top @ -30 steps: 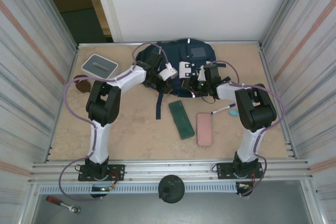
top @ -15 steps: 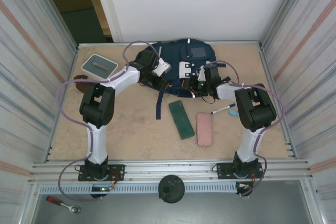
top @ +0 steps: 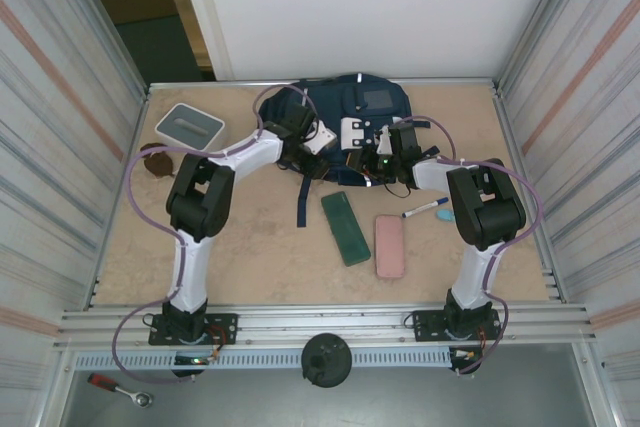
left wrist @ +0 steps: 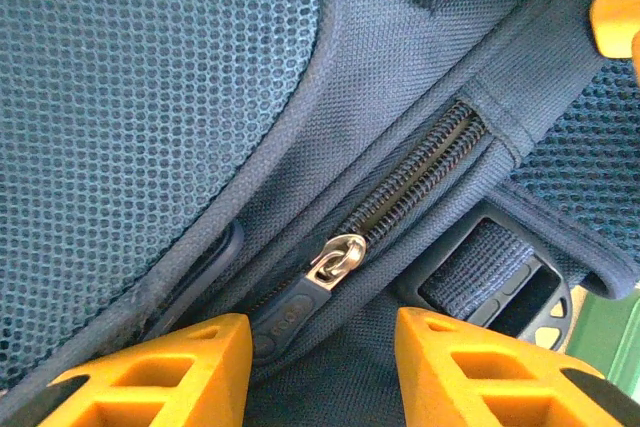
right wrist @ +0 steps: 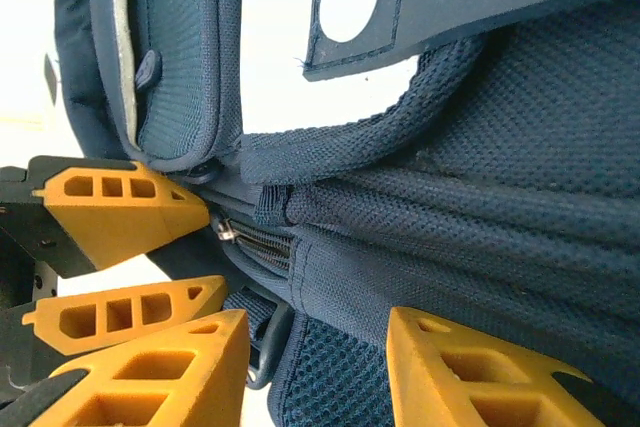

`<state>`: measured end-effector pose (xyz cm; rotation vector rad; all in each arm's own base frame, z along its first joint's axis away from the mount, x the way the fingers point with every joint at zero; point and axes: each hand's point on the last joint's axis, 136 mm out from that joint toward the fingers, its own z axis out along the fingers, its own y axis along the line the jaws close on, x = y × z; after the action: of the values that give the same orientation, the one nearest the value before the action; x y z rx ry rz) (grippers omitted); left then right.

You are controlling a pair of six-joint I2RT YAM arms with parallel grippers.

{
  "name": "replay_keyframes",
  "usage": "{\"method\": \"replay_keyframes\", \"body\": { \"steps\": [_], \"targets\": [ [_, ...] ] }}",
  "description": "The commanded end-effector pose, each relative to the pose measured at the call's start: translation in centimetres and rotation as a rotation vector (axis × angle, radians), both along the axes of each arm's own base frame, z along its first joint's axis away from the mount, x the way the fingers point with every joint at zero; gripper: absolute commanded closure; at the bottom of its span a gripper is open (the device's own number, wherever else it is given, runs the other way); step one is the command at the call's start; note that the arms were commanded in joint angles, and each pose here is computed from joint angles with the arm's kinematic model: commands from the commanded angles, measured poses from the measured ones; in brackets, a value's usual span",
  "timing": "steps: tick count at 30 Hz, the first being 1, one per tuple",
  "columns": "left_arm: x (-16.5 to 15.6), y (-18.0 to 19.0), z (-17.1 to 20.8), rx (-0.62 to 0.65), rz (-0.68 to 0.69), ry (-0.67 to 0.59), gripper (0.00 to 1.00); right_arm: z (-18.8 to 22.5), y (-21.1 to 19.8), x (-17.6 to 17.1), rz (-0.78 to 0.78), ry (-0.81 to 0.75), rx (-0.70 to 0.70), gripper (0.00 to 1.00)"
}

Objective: Pack books, pencil case, and school supplies into a backpack

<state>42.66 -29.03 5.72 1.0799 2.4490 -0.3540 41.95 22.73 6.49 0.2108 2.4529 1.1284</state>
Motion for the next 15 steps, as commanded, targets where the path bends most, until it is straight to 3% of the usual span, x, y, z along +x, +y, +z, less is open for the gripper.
{"method": "replay_keyframes", "body": {
  "steps": [1,4,10,15],
  "targets": [
    [0.6,0.5,-0.7,0.061,0.01,-0.02,0.57,-3.5,-1.2,-1.3,-0.02,0.107,-0.056,0.6],
    [0.5,0.1,0.3,0.017,0.014,-0.033,0.58,-3.4,-1.2,-1.3,-0.02,0.105,-0.057,0.6],
    [-0.8,-1.4,4.5,-0.228,-0.014,0.004,0.63,-3.8,-1.3,-1.5,-0.017,0.114,-0.059,0.6],
    [-0.6,-0.7,5.0,-0.224,0.003,-0.014,0.65,-3.9,-1.3,-1.5,-0.016,0.117,-0.059,0.59]
  ]
}}
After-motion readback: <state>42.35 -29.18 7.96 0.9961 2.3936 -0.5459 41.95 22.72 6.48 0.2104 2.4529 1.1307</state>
